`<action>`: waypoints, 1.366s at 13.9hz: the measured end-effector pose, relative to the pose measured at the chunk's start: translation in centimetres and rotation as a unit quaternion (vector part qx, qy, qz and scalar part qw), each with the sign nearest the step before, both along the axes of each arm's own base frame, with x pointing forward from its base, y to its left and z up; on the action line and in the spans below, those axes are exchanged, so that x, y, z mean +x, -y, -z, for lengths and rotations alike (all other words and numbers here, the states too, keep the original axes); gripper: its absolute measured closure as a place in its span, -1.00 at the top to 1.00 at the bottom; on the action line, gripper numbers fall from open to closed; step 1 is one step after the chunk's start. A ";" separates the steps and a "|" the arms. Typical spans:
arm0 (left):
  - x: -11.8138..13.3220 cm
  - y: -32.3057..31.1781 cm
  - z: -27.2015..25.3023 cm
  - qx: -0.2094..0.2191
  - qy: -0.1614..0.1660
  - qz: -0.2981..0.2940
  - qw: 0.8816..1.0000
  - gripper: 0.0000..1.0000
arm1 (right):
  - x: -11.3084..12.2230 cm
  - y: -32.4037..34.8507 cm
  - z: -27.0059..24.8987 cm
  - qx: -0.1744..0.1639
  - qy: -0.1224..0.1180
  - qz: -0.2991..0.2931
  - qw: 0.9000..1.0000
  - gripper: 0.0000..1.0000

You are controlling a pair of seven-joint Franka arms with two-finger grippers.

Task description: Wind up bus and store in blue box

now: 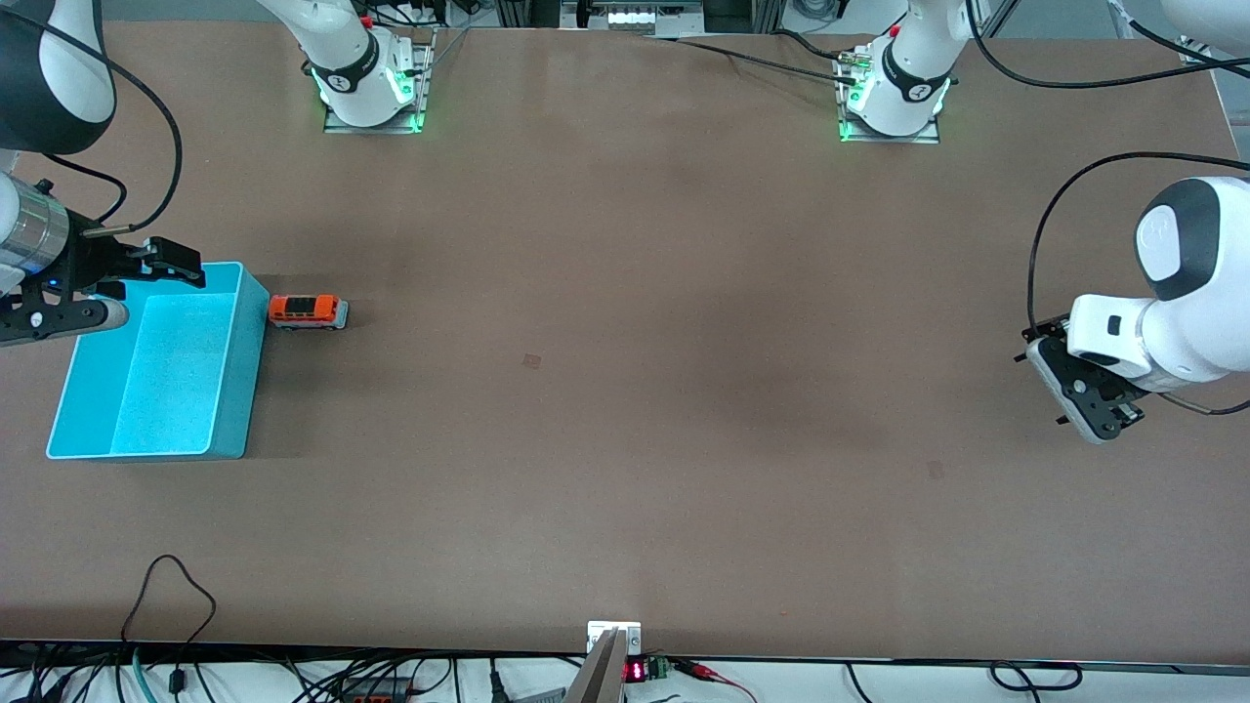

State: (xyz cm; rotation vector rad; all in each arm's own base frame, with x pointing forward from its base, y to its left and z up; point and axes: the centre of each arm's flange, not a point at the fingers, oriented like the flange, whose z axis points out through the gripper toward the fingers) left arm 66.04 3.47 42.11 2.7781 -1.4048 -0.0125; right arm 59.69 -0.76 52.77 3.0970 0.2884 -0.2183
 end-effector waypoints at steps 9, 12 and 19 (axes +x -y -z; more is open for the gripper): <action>1.3 -0.3 -9.3 -0.011 0.057 -0.350 0.935 1.00 | -2.4 -0.1 3.2 0.006 -0.087 -0.023 0.996 1.00; 0.0 1.4 -12.0 -0.008 0.044 -0.413 0.910 1.00 | -4.7 -0.1 5.0 0.009 -0.083 -0.028 0.996 1.00; -4.3 1.2 -17.1 -0.008 0.009 -0.519 0.855 1.00 | -12.2 0.3 9.1 0.030 -0.032 -0.119 0.992 1.00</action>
